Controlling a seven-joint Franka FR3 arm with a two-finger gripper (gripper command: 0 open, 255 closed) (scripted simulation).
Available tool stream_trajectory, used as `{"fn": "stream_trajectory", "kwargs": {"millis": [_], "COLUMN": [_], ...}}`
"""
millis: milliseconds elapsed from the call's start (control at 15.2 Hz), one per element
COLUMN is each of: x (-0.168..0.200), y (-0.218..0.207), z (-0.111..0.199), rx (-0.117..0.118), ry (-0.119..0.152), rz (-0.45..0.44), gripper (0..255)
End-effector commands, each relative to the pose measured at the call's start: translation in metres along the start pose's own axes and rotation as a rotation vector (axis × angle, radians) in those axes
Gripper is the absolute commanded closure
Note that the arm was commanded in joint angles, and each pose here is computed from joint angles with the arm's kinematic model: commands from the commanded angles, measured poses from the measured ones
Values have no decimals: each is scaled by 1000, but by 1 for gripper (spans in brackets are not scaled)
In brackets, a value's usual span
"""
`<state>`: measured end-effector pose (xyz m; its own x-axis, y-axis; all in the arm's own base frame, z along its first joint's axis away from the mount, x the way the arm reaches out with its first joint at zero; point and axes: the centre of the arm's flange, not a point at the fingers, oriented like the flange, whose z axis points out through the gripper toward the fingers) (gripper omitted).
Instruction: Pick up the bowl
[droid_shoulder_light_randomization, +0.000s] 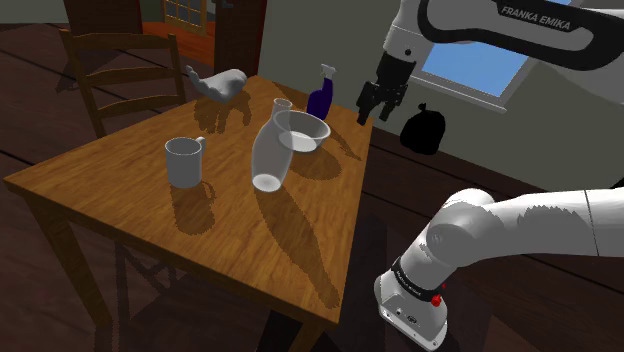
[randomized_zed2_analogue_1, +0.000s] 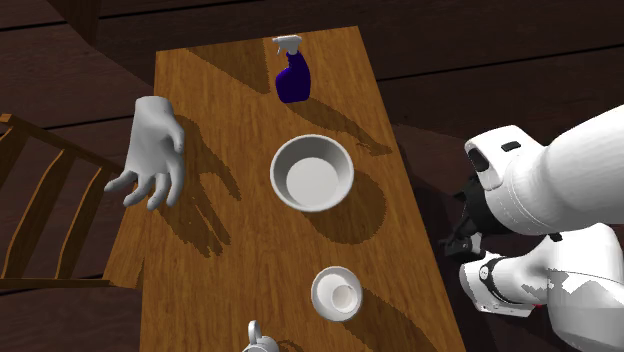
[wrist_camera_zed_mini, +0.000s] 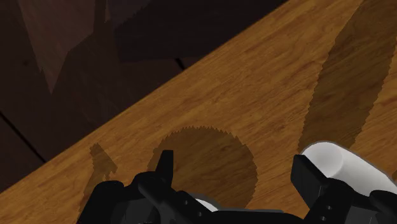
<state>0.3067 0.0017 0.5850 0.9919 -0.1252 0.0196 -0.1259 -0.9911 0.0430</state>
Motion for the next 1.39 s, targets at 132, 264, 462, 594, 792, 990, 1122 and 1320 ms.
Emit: {"fn": "stream_trajectory", "kwargs": {"millis": [132,264,462,594,792,990,1122,1320], "x": [21,43,75,96,128,160,181,212], "y": [-9,-18,-31,-40,-52,-65,-73,-85], "z": [13,27,47,61,81,102,116,137], "rx": [-26,-52,-90,-116,-155,-194,-220,-258], "ry": [6,12,21,27,36,45,52,61], "rz": [-12,-24,-42,-53,-71,-89,-101,-119], "gripper": [0,0,0,0,0,0,0,0]}}
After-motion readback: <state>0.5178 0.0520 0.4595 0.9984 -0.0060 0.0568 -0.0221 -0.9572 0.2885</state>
